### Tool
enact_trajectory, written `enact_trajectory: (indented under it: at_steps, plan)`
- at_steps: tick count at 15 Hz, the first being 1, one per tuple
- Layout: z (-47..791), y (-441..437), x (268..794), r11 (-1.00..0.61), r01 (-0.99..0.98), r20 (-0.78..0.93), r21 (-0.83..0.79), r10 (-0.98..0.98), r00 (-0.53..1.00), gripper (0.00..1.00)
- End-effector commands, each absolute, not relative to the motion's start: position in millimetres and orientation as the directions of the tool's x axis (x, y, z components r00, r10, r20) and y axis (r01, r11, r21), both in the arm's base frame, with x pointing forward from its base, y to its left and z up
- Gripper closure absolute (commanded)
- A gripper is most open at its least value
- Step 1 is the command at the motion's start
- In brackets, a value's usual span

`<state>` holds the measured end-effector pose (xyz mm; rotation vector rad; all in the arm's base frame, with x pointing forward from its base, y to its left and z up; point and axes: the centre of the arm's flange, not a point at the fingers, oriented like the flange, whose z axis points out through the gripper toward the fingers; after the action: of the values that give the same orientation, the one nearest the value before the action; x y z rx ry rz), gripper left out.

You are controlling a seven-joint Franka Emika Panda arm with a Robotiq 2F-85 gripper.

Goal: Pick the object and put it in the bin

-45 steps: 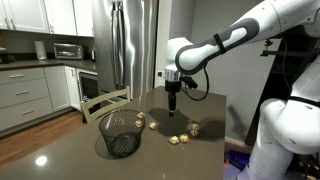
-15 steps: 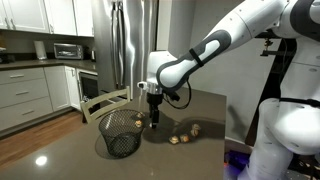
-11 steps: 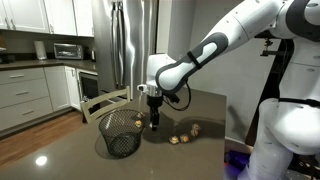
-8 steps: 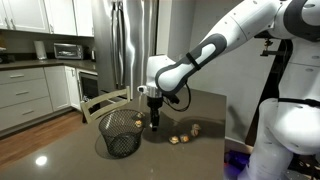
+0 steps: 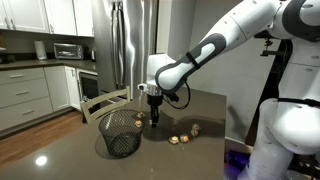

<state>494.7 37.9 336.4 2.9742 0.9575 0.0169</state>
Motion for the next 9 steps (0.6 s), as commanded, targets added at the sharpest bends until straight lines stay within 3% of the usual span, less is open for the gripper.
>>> enact_trajectory:
  at_steps: [1,9]
  plan:
    - [355.2,35.0,495.4,-0.796,0.602,-0.011,0.059,0.603,0.798,0.88]
    - [399.9,33.5,483.4,-0.764,0.638,-0.11,0.091,0.629,0.769,0.88]
